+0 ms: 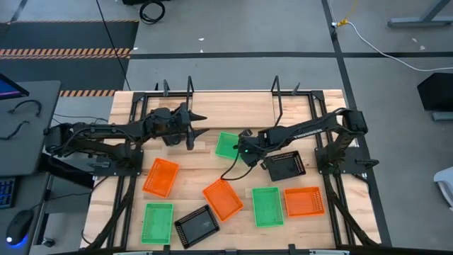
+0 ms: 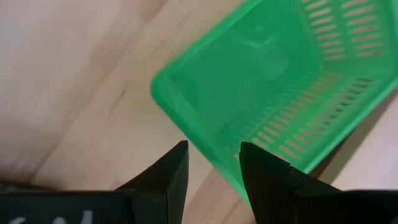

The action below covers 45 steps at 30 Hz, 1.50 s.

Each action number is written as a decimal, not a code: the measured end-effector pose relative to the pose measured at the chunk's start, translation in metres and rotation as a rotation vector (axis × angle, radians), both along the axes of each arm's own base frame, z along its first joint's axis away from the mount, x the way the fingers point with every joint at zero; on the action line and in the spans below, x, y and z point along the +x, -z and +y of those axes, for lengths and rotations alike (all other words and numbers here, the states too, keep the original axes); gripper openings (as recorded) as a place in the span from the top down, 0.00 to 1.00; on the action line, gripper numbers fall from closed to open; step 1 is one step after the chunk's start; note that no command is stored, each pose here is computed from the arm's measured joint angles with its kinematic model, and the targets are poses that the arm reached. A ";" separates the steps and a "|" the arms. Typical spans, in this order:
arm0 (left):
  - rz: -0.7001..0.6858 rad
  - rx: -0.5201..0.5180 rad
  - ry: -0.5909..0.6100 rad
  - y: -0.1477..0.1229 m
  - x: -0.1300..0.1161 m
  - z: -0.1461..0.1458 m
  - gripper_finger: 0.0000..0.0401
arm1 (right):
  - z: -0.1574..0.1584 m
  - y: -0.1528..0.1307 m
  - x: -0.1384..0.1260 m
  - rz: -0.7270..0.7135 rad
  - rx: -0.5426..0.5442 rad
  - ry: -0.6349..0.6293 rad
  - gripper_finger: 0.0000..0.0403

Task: Stack baskets on shelf by color
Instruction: Put the top green bin on the shelf

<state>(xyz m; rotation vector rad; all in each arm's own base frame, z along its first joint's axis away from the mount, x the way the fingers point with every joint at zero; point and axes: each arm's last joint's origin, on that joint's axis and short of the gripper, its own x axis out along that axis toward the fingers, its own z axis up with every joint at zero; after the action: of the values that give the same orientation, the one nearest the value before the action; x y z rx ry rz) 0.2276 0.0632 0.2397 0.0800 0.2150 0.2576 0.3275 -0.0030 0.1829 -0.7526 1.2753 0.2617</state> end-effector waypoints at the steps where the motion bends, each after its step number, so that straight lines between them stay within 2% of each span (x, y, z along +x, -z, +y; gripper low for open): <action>1: 0.004 -0.005 -0.001 0.000 0.000 0.000 0.43 | -0.001 0.002 0.000 0.012 -0.002 -0.002 0.63; 6: 0.015 -0.023 -0.004 0.002 0.000 0.000 0.43 | -0.004 0.007 0.005 0.000 -0.007 -0.009 0.63; 9: 0.017 -0.024 -0.004 0.002 0.000 0.000 0.43 | -0.006 0.009 0.007 -0.010 -0.009 -0.009 0.67; 17: 0.024 -0.052 -0.010 0.004 -0.001 0.000 0.43 | -0.004 0.009 0.007 -0.004 0.012 -0.073 0.96; 23: 0.030 -0.054 -0.010 0.004 -0.001 0.000 0.45 | 0.011 0.006 0.009 -0.044 0.010 -0.105 0.96; 28: 0.030 -0.053 -0.009 0.004 -0.001 0.000 0.47 | 0.029 -0.015 0.010 -0.138 -0.036 -0.131 0.97; 32: 0.030 -0.049 -0.009 0.004 -0.001 0.000 0.47 | 0.034 -0.044 0.014 -0.220 -0.046 -0.066 0.97; 36: 0.030 -0.049 -0.009 0.004 -0.001 0.000 0.47 | 0.027 -0.069 0.017 -0.250 -0.025 0.053 0.97; 40: 0.028 -0.050 -0.009 0.004 -0.001 0.000 0.48 | 0.007 -0.088 0.021 -0.285 0.009 0.210 0.97; 45: 0.022 -0.050 -0.009 0.003 -0.001 0.000 0.49 | -0.032 -0.096 0.020 -0.296 0.007 0.387 0.97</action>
<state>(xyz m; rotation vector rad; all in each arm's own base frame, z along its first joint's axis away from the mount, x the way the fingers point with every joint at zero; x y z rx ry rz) 0.2270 0.0630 0.2364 0.0324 0.2439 0.2602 0.3474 -0.0348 0.2791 -0.5026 1.1086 -0.1546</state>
